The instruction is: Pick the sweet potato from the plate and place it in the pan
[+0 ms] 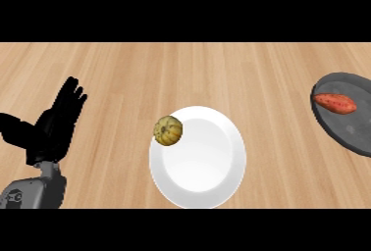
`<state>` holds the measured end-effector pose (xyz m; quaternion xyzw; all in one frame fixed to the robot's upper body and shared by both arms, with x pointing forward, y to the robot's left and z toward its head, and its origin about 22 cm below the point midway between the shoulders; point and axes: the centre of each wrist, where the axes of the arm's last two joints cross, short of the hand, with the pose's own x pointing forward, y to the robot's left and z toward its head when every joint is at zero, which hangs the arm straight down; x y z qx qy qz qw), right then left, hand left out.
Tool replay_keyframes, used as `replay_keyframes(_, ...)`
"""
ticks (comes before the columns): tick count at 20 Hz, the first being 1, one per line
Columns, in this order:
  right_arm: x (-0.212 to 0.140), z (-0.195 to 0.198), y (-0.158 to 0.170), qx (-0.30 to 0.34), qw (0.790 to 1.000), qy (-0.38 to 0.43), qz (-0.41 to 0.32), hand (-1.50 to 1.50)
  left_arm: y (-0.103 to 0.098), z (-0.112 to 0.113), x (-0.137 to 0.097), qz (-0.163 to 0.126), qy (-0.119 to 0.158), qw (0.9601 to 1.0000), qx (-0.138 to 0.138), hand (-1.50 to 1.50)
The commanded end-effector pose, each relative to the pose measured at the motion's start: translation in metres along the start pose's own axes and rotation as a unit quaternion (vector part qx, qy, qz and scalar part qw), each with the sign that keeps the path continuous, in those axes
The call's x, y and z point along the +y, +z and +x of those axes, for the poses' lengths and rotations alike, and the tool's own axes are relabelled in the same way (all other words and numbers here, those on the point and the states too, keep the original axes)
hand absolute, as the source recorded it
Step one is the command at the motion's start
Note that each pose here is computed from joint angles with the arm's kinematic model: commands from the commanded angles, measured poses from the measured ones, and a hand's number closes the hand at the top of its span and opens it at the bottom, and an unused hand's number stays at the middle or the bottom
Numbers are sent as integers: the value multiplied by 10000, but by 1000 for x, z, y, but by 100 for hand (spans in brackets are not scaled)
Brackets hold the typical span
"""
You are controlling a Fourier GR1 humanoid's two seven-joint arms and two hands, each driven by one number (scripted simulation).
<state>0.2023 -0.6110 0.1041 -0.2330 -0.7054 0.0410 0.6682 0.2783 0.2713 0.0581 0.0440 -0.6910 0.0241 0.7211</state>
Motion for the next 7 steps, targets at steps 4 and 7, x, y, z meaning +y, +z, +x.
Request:
replay_keyframes(4,-36,5,33,-675,9956,-536,371,-150,-1,0,3,90,-40,9999,17,0)
replay_keyframes(7,-25,-6,34,-553,9966,-460,398,-150,3,-10,5,-14,15,10000,2,0)
